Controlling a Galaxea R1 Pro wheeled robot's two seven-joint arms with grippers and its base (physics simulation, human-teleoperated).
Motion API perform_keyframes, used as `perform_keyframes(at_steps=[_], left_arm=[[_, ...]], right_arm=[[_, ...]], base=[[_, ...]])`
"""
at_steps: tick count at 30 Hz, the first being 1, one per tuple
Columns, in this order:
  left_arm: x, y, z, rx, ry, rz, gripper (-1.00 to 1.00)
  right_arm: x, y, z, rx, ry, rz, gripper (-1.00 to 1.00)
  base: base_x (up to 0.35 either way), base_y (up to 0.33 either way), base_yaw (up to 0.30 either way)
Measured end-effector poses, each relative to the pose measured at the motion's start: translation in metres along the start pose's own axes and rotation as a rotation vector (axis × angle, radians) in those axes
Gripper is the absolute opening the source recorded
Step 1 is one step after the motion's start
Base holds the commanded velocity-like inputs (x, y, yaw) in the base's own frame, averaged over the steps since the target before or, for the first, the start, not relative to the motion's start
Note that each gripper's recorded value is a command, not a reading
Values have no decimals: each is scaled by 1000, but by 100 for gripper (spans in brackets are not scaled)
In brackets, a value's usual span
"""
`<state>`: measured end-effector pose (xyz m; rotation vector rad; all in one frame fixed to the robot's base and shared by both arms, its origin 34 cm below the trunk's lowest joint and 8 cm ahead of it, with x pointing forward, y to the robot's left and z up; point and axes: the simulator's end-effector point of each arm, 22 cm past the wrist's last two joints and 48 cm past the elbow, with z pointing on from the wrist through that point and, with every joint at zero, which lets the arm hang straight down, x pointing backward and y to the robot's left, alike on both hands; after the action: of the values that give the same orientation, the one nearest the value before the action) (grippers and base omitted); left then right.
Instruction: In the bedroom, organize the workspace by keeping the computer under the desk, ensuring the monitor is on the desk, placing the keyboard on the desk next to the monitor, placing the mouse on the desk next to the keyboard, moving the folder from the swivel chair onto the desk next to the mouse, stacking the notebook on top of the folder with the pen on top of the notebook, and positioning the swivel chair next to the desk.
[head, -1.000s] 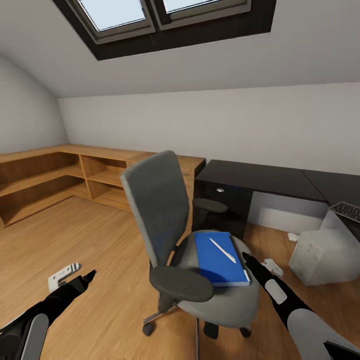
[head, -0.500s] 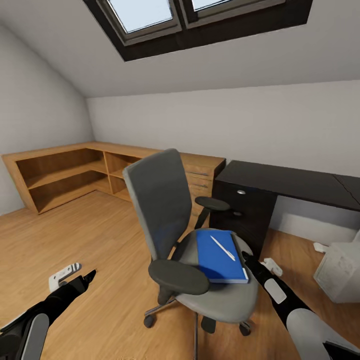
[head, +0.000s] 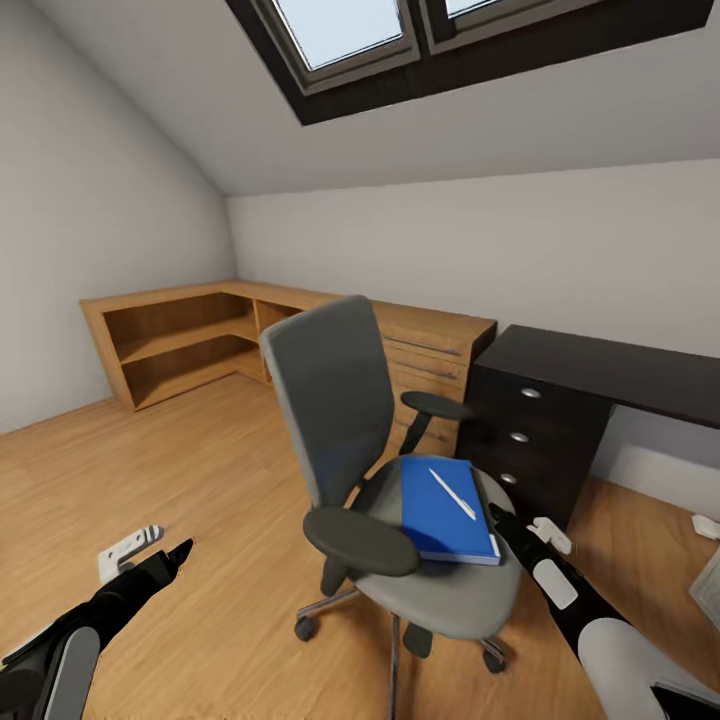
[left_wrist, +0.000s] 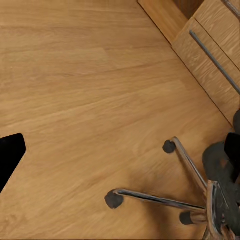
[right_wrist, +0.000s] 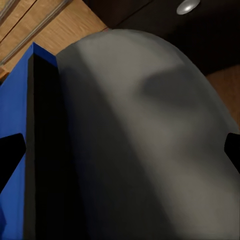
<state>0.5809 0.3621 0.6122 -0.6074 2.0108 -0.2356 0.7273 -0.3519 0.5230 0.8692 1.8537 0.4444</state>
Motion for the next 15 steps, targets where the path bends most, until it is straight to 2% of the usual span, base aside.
perform_keyframes(at_steps=[5, 15], left_arm=[[11, -18, 3, 16, 24, 69, 100], [32, -36, 9, 42, 66, 107, 100]], right_arm=[[-5, -6, 0, 7, 3, -6, 100], [-16, -18, -2, 21, 5, -14, 100]], base=[[0, 0, 275], [0, 0, 274]])
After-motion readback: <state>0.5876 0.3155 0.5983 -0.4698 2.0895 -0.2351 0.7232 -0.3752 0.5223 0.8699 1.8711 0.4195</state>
